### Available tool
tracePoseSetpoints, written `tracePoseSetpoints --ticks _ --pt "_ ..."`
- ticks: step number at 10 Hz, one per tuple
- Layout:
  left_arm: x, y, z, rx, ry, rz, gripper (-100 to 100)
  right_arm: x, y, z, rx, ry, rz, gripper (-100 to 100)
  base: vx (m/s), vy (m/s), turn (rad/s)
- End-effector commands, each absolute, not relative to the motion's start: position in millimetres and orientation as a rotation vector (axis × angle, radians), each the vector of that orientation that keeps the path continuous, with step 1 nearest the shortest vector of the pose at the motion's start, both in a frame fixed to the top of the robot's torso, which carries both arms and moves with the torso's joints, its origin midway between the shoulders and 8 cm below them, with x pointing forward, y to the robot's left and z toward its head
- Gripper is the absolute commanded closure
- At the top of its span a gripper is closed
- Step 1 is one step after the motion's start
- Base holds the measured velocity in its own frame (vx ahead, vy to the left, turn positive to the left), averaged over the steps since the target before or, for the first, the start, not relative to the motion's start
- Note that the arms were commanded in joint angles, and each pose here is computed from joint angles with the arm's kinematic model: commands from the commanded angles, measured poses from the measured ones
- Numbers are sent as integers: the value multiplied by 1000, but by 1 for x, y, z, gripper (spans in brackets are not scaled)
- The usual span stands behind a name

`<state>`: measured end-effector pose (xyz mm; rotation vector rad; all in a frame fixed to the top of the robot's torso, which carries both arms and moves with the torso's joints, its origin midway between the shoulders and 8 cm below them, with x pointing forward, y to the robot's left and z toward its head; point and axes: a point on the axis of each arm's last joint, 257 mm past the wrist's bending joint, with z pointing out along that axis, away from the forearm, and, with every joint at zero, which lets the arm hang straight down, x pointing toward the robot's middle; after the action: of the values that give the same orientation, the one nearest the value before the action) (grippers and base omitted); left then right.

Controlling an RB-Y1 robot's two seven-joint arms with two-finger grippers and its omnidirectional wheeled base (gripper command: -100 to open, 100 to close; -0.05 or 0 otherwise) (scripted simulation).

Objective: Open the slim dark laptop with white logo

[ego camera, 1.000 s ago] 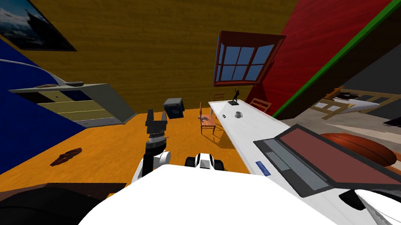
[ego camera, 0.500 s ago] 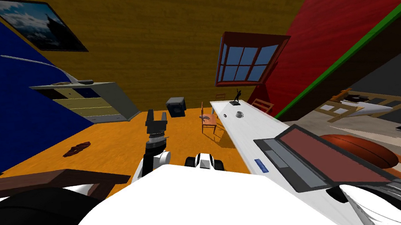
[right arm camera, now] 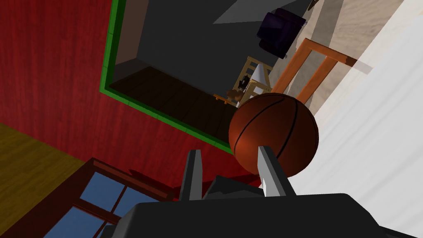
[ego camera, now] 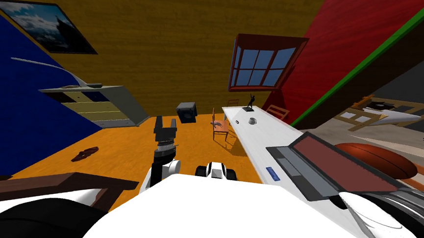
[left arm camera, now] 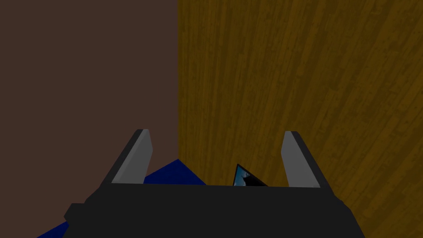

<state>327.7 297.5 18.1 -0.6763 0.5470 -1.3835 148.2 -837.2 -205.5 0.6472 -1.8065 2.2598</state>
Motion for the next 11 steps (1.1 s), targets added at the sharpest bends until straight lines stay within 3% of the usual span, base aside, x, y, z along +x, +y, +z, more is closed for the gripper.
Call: tracePoseSetpoints --ticks 1,11 --pt "328 297 18 -676 547 -1383 0 145 -820 -213 622 -1759 2277 100 -36 -40 34" --pt "328 297 18 -676 547 -1383 0 151 -735 -211 498 -1544 2431 100 -33 -50 27"
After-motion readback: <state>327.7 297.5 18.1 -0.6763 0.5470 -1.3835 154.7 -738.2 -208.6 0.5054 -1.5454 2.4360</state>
